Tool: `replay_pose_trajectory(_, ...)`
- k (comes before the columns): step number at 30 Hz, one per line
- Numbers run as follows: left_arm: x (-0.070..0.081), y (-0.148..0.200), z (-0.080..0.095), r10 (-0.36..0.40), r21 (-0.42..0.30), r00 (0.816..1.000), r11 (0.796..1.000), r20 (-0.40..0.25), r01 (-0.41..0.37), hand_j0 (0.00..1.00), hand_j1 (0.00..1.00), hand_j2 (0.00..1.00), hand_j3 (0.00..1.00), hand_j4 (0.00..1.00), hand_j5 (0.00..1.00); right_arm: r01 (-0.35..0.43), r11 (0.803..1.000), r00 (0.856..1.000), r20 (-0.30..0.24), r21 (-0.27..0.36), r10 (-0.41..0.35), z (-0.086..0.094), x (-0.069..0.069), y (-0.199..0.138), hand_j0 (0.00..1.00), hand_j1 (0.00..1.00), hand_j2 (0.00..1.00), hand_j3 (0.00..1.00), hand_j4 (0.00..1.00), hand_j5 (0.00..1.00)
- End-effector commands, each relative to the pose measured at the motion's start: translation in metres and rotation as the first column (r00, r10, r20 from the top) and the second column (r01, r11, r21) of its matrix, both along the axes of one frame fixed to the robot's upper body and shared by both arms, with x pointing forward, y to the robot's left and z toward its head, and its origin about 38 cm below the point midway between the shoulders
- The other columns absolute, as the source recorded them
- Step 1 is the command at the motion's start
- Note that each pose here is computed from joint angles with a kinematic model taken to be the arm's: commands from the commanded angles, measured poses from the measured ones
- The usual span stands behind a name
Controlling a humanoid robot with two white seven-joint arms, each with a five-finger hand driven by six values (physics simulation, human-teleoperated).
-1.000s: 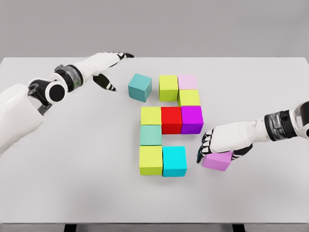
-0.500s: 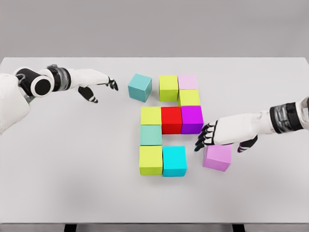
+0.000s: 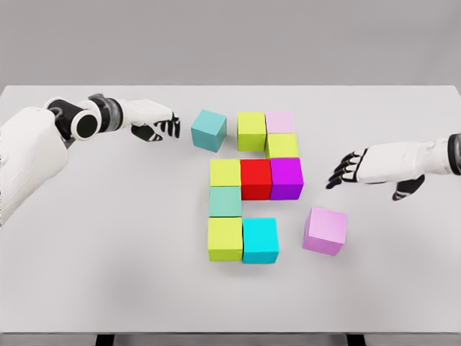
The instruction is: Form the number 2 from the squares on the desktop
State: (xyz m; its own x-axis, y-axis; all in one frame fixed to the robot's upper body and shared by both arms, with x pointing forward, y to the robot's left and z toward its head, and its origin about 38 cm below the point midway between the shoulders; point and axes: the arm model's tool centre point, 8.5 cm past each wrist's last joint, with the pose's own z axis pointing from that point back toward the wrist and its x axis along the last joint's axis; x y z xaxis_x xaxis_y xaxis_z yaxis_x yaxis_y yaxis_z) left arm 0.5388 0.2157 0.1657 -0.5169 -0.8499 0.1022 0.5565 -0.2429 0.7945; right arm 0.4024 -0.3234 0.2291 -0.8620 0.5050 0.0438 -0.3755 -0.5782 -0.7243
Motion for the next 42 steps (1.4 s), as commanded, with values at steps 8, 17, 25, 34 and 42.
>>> replay_pose_trajectory(8,0.000,-0.018,-0.001,-0.027,-0.007,1.000,1.000,0.006,0.027,0.55,0.55,0.55,0.55,0.55,0.55,0.012,0.995,1.000,-0.009,-0.096,-0.013,-0.013,0.000,-0.013,1.00,1.00,1.00,1.00,1.00,1.00)
replay_pose_trajectory(17,-0.001,-0.021,-0.001,-0.038,-0.013,0.999,0.999,0.004,0.038,0.55,0.55,0.55,0.55,0.55,0.55,0.016,0.992,1.000,0.016,-0.128,-0.014,-0.002,0.002,-0.019,1.00,1.00,1.00,1.00,1.00,1.00)
replay_pose_trajectory(25,-0.002,-0.023,0.000,-0.054,-0.017,0.999,0.998,0.006,0.054,0.55,0.55,0.55,0.55,0.55,0.55,-0.022,0.993,0.999,-0.026,-0.120,0.019,-0.019,-0.002,-0.005,1.00,1.00,1.00,1.00,1.00,1.00)
replay_pose_trajectory(34,-0.004,-0.028,0.002,-0.078,-0.027,0.997,0.997,0.013,0.078,0.55,0.55,0.55,0.55,0.55,0.55,-0.062,0.993,0.997,-0.050,-0.097,0.057,-0.031,-0.004,0.014,1.00,1.00,1.00,1.00,1.00,1.00)
replay_pose_trajectory(42,-0.004,-0.030,0.003,-0.082,-0.031,0.996,0.996,0.016,0.083,0.55,0.55,0.55,0.55,0.55,0.55,-0.088,0.993,0.995,-0.056,-0.084,0.083,-0.034,-0.005,0.024,1.00,1.00,1.00,1.00,1.00,1.00)
